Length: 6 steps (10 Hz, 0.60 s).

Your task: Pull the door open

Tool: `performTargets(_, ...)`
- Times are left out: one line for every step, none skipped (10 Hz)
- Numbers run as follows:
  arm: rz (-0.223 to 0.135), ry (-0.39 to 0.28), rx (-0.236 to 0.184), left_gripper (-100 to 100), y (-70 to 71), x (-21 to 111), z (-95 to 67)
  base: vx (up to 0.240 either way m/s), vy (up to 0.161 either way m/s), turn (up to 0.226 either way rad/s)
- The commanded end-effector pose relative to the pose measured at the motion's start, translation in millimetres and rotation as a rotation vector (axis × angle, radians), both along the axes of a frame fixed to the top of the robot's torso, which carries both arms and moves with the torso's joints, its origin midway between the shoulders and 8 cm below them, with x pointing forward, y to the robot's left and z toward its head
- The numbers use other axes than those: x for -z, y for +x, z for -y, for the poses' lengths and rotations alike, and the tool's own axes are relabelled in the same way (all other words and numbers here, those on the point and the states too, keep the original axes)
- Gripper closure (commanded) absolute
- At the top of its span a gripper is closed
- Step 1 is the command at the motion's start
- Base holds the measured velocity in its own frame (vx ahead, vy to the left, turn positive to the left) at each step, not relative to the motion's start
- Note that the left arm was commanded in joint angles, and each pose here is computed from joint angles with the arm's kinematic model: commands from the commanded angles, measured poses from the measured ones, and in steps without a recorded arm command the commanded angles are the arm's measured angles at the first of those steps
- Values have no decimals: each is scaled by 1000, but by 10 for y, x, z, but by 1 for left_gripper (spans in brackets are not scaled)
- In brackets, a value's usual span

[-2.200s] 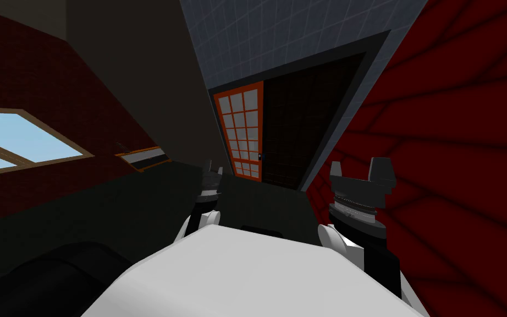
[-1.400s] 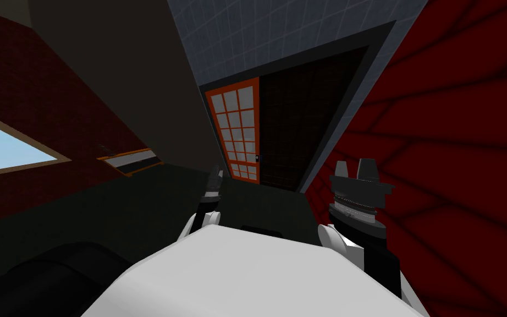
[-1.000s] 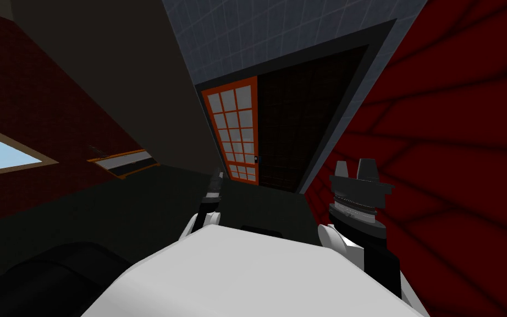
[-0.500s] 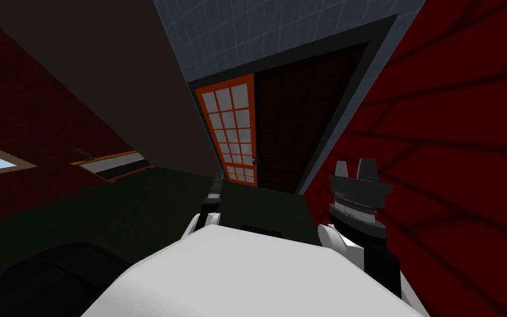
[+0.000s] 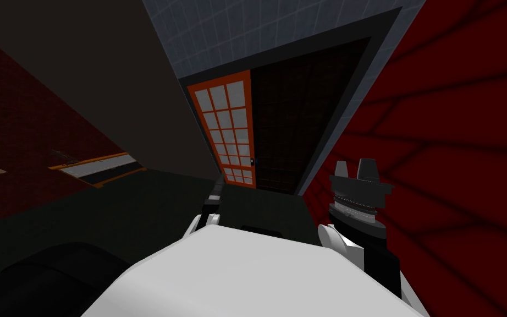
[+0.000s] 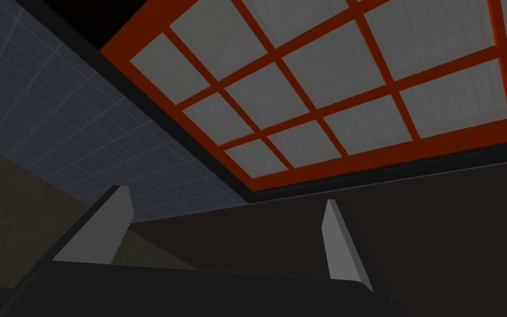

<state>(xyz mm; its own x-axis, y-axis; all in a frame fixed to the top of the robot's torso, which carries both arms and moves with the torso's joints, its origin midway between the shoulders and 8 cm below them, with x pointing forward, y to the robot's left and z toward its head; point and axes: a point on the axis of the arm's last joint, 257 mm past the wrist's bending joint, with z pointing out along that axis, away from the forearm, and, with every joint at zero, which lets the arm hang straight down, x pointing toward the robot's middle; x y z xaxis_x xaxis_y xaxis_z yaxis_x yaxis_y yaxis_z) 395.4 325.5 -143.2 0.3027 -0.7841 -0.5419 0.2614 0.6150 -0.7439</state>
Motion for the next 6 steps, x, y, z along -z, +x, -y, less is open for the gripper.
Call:
performTargets(-22,48,-20,-100,14,116,-32,106,-14,-54)
performTargets(-36,75,-32,-100,24,192,-57,99,-7,-53)
performTargets(-50,102,-44,-100,33,268,-82,93,-15,-59)
performTargets(-64,129,-55,-100,40,344,-106,105,-12,-63)
performTargets(-78,157,-66,-100,47,421,-131,98,-4,-53)
performTargets(-93,184,-77,-100,53,498,-155,94,-14,-50)
